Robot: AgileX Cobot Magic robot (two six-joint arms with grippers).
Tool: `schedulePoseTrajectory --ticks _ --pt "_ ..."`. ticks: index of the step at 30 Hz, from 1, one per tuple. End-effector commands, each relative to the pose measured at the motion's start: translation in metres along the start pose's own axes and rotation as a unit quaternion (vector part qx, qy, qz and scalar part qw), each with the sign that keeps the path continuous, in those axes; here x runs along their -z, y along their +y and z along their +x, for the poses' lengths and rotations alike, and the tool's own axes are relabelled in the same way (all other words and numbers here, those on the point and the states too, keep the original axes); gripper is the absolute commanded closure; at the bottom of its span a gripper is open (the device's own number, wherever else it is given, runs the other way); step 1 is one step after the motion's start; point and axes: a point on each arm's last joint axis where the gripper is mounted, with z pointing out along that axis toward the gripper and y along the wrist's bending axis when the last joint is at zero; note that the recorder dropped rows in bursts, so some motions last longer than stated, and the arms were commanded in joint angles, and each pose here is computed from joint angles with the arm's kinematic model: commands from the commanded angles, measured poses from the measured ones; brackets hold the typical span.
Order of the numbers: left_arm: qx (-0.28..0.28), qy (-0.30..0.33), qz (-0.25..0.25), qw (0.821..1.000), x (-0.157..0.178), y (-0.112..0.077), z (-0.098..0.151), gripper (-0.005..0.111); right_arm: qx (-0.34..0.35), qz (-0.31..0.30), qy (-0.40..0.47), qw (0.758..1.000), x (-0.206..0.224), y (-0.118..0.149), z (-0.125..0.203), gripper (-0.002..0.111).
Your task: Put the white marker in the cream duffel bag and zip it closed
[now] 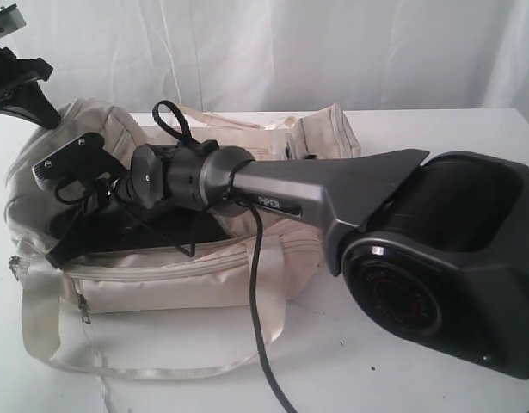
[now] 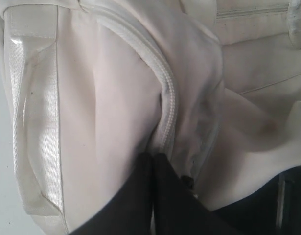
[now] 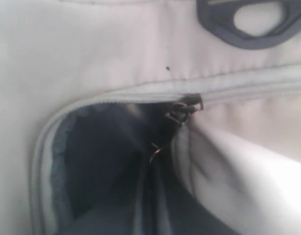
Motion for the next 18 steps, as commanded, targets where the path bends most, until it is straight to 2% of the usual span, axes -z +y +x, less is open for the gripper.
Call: schedulePoseTrajectory --ticks 1,18 --pt "0.005 0.039 0.029 0.999 -0.001 -0.004 0.007 0.107 0.003 0.000 -0.007 1.000 0.020 -0.003 -0.015 0.108" --pt "0.005 0.039 0.029 0.999 -0.001 -0.004 0.007 0.107 0.007 -0.022 0.031 0.999 0.045 0.003 -0.025 0.108"
